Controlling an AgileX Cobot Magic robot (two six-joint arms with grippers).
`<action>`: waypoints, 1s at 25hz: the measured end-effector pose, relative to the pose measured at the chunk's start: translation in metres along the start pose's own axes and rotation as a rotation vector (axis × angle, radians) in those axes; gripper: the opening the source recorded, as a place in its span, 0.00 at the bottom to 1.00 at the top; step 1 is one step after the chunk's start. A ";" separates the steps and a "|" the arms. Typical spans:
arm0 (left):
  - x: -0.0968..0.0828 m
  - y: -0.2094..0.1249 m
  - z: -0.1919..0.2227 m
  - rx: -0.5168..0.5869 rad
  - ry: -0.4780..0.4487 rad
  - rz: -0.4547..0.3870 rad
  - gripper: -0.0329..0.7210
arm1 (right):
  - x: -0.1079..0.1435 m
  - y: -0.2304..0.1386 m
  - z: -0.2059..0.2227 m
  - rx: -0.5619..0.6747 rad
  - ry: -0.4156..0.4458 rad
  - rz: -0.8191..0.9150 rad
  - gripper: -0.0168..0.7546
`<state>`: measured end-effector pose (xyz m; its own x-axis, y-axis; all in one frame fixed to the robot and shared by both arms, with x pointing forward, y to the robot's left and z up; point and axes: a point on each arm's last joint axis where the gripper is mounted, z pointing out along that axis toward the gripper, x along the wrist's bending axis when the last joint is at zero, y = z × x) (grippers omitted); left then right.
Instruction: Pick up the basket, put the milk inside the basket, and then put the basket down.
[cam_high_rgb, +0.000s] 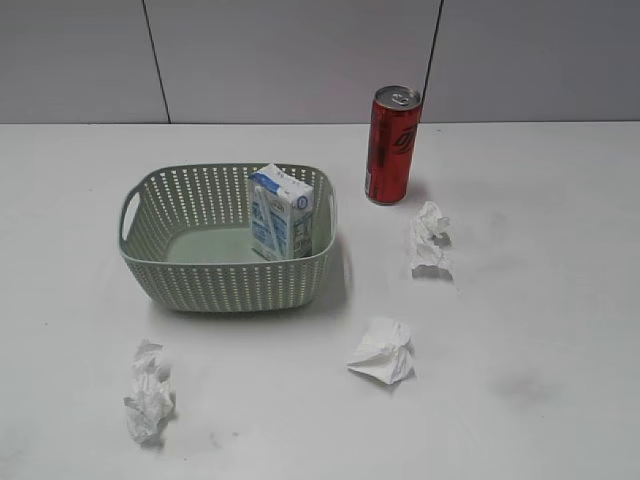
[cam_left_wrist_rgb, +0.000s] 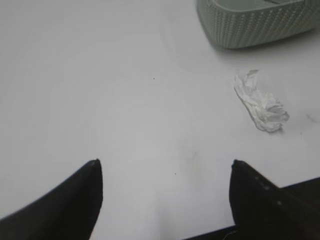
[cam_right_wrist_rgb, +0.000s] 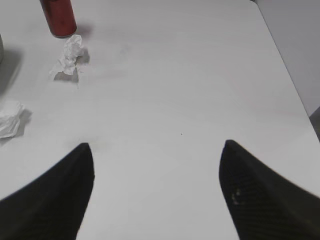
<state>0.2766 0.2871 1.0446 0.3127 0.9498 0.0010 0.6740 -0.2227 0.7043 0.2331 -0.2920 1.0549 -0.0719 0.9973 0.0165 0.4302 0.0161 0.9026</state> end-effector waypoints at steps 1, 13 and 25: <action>0.000 -0.001 0.001 0.006 0.000 0.000 0.82 | 0.000 0.000 0.000 0.000 0.000 0.000 0.79; 0.000 -0.004 0.004 0.026 -0.002 0.000 0.82 | 0.000 0.000 0.000 0.000 0.000 0.002 0.79; 0.002 -0.015 -0.013 -0.115 0.143 -0.113 0.77 | 0.000 0.000 0.000 0.000 0.001 0.001 0.79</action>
<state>0.2579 0.2954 1.0434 0.1362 0.9906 0.0128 0.6162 -0.0948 0.7818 0.2330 -0.2920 1.0549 -0.0723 0.9972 0.0179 0.4302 0.0150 0.9026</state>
